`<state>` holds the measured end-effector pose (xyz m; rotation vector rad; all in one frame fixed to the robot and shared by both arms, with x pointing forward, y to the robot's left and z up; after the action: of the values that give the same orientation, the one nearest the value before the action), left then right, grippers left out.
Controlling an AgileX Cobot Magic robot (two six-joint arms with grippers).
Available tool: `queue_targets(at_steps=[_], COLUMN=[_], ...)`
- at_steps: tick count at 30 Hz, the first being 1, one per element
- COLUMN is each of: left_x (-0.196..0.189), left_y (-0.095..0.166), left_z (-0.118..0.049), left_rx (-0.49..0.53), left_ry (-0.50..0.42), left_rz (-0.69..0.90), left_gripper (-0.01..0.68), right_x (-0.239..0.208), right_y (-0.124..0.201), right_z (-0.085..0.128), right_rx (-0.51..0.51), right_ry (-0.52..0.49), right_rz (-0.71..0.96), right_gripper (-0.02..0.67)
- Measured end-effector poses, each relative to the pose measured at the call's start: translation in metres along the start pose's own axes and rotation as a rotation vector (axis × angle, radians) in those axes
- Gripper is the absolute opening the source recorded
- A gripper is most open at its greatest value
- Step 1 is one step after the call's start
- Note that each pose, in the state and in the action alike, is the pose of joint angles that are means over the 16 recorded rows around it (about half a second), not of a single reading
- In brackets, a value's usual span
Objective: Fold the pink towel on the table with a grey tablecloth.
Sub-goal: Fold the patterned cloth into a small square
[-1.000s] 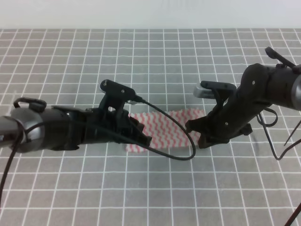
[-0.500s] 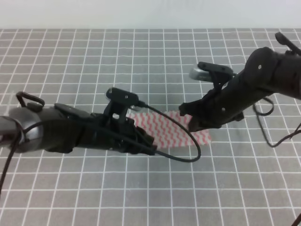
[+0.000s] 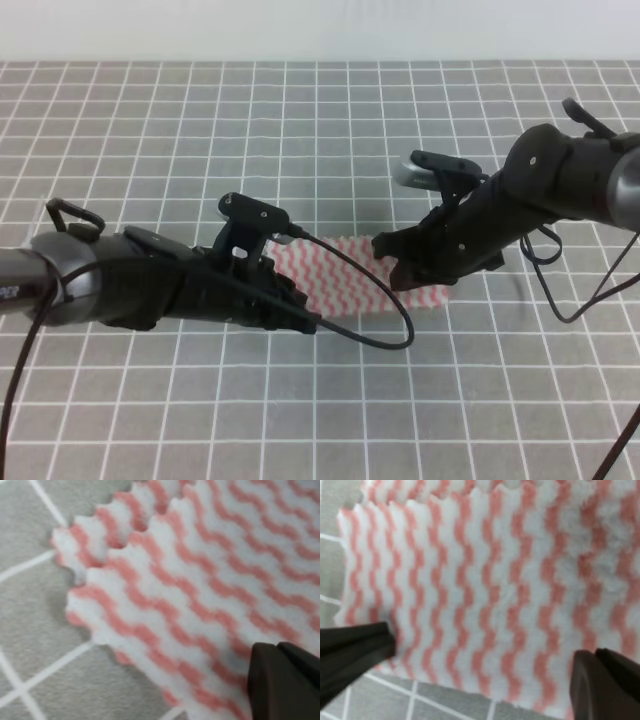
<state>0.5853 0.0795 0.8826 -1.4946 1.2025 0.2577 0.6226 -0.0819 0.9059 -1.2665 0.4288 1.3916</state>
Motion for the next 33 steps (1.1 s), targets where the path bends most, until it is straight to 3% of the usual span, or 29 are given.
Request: queue_targets(at_steps=[19, 33], left_x=[-0.01, 0.006], left_y=[-0.042, -0.041], left_z=[0.005, 0.031], left_rx=[0.019, -0.089], left_ry=[-0.051, -0.01], left_rz=[-0.123, -0.089], left_gripper=[-0.001, -0.001], right_x=[0.0, -0.016], right_y=[-0.002, -0.019], right_z=[-0.007, -0.009], right_rx=[-0.009, 0.004], right_ry=[0.018, 0.011], right_rz=[0.002, -0.034], right_gripper=[-0.015, -0.01])
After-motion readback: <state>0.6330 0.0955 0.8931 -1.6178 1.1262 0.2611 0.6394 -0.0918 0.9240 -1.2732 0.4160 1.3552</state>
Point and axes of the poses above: a point on each arm's last joint axis where the gripper is mounted, x pointing out along that axis toward the gripper, z along the wrist's bending axis when the last joint is at zero, y = z × x, the point moved 6 cm from there along x, pointing out along that axis toward the gripper, and after that the axes turned 13 degrees about -x, right-handed, at the moved point
